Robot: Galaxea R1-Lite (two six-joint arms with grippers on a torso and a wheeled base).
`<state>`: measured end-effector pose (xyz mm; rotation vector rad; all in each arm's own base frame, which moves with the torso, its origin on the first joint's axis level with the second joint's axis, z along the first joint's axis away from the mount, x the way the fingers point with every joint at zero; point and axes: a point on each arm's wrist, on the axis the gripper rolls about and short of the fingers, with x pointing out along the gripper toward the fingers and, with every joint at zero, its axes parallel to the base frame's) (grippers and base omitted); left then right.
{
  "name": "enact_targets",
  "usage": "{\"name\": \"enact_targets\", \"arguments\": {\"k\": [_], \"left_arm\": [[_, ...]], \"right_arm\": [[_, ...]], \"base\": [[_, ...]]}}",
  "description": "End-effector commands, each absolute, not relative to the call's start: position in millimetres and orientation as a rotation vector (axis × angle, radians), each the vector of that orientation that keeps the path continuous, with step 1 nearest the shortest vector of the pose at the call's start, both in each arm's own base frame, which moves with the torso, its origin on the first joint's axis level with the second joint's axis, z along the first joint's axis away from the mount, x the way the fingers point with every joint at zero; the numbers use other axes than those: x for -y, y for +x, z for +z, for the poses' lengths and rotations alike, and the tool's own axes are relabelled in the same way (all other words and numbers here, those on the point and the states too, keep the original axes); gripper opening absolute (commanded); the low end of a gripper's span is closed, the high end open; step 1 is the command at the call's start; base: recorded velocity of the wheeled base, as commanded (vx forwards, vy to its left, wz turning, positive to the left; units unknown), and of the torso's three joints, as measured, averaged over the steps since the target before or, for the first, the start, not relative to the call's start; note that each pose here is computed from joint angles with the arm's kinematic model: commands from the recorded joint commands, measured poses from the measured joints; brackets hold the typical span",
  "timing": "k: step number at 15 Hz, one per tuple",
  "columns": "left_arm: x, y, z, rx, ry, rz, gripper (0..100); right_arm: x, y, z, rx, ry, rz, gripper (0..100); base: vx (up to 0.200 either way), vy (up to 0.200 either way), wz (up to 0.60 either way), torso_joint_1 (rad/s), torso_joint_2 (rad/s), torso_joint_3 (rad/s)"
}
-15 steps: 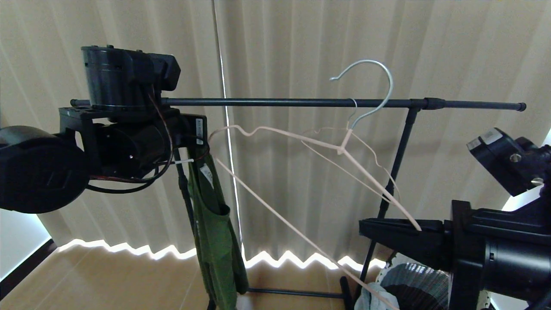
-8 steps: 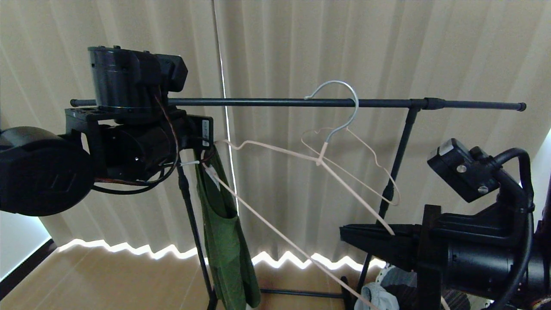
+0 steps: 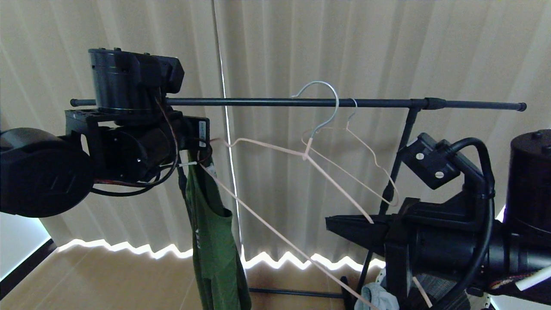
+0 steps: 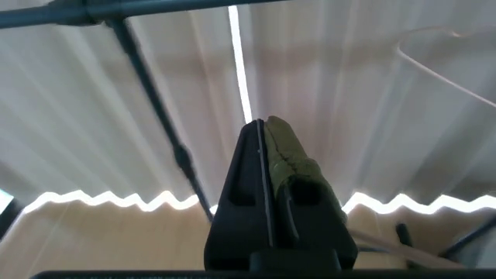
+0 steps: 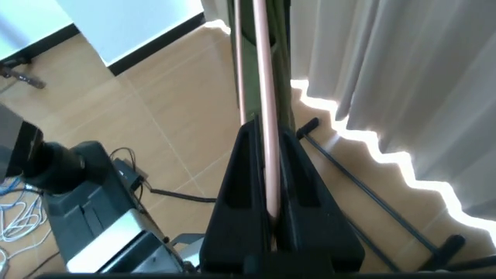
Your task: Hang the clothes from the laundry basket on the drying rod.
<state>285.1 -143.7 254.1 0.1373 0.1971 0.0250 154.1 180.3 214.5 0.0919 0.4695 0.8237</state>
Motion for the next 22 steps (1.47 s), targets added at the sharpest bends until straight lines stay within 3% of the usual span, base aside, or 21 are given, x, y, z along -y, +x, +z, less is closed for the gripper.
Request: {"name": "enact_targets", "arguments": {"k": [1,12,16,22], "left_arm": [[142.8,282.7,254.8,-0.202,0.143,0.040,0],[136.8,251.9,268.9,-0.166,0.124,0.007,0],[122.2,259.2,269.5,-0.166,0.129,0.109,0],[120.2,252.8,264.9,-0.212,0.164,0.106,0]], "right_arm": [[-190.1,163.1,213.3,-0.477,0.093,0.801,0],[-232.3,199.9,202.9,-0.522,0.133,0.725,0],[-226.9,198.1,207.9,-0.496,0.127,0.653,0],[-224.2,213.1,207.7,-0.459,0.123,0.522,0]], "base": [[0.000,0.000,0.00,0.000,0.00,0.000],[0.000,0.000,0.00,0.000,0.00,0.000],[0.000,0.000,0.00,0.000,0.00,0.000],[0.000,0.000,0.00,0.000,0.00,0.000]]}}
